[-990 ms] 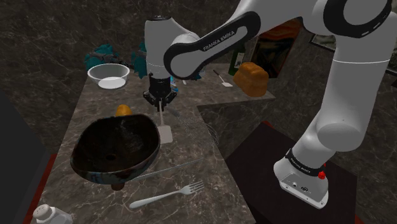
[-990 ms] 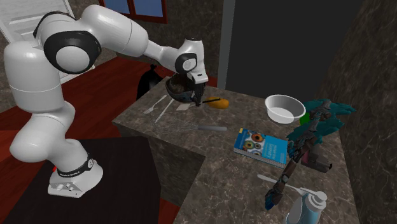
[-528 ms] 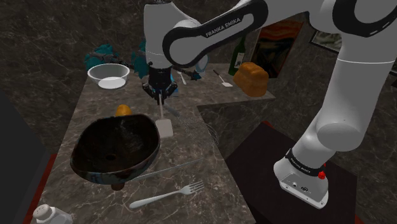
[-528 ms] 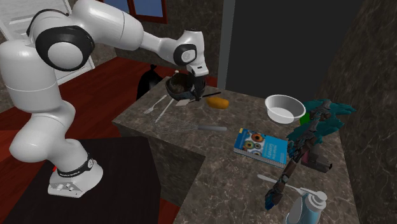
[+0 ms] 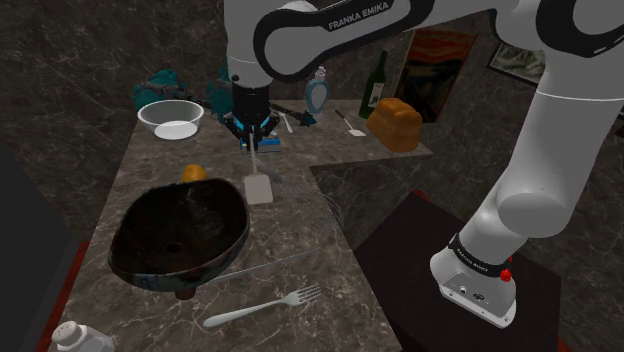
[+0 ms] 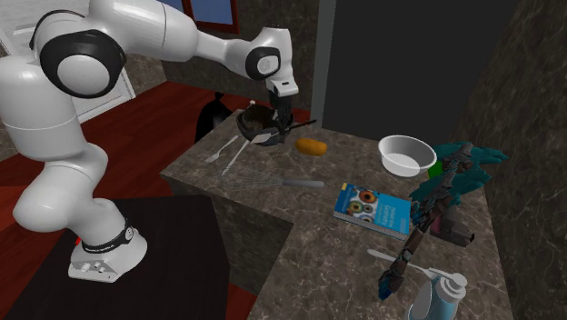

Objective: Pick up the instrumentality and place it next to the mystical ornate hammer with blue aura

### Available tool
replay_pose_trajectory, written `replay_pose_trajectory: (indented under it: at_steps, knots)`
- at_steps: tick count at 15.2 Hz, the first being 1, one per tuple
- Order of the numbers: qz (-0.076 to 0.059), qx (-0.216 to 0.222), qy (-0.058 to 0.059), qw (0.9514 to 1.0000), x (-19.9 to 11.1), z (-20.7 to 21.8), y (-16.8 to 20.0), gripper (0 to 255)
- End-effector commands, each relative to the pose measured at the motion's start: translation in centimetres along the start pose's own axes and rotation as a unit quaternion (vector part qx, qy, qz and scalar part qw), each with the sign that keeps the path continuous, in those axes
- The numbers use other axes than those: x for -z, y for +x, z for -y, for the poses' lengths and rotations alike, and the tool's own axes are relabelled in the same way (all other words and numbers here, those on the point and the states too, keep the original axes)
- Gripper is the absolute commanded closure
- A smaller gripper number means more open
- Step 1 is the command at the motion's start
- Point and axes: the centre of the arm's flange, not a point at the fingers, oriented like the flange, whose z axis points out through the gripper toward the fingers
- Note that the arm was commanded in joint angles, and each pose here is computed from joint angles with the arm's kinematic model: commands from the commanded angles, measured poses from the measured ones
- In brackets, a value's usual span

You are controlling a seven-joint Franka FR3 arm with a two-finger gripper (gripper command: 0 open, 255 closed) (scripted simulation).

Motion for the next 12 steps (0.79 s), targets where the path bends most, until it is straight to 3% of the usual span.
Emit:
replay_pose_trajectory:
  at_steps: [1,12]
  knots:
    - [0.000,0.000,0.000,1.0000,1.1,0.0,0.1,255]
    - [0.000,0.000,0.000,1.0000,6.9,0.0,0.5,255]
